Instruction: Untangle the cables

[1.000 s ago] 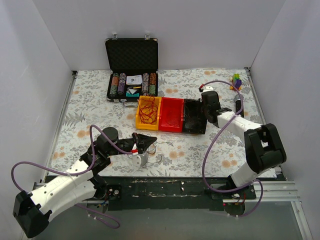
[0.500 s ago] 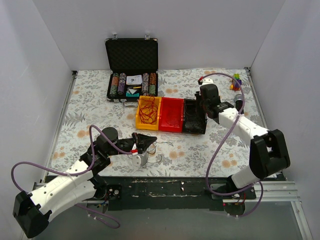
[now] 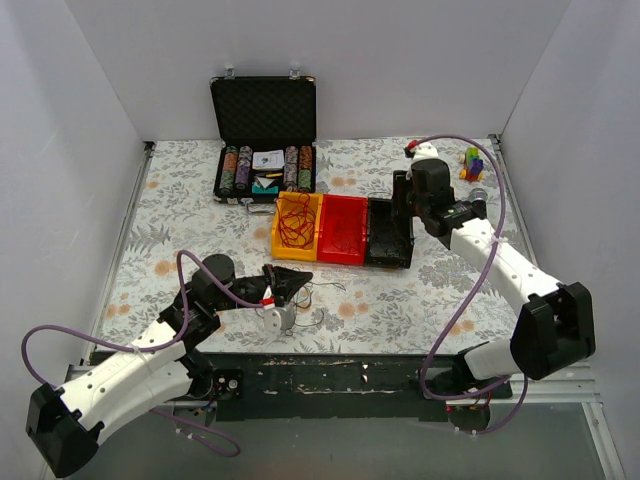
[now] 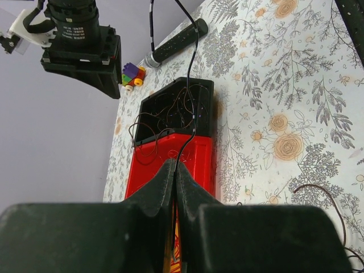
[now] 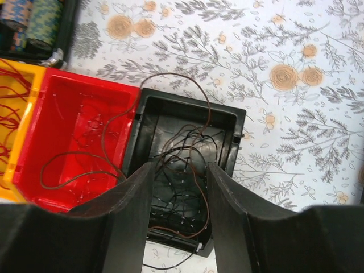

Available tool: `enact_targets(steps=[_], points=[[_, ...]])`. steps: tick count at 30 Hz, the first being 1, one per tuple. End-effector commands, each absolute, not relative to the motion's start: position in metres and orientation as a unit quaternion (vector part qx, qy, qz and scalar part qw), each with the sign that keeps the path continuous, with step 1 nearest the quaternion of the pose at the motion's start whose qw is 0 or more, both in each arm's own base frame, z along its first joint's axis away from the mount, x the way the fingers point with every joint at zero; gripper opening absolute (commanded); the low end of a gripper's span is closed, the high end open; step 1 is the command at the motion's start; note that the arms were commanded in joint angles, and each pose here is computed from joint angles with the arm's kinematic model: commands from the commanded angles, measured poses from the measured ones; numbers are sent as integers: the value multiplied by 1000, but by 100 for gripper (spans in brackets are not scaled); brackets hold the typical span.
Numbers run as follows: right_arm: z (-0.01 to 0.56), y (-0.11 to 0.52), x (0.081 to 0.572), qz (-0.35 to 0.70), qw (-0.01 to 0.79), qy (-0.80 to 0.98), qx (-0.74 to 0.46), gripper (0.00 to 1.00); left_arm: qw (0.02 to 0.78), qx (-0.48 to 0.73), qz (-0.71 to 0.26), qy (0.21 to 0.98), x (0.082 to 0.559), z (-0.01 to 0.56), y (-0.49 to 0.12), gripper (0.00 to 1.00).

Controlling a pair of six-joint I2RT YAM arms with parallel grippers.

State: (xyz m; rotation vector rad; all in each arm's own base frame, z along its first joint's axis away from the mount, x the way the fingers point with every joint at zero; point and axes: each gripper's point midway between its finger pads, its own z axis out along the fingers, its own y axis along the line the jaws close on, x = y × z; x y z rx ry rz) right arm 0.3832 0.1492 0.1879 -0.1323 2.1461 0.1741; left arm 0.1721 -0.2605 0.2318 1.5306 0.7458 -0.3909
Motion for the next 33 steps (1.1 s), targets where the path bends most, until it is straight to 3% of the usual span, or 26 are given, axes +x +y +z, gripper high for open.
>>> enact_targets(steps=[1,8,18,33], points=[[247,177,394,146,540,826,-70,50,664,662,-159,309,174,254,-259,0],[245,241,404,188,531,813,-151,52,665,657,-162,315,176,256,-258,0],[225,298,368,236,517,785,-247,57,672,640,-166,332,178,264,-254,0],[149,280,351,117,432,828,-339,56,699,587,-181,366,187,294,-243,0]])
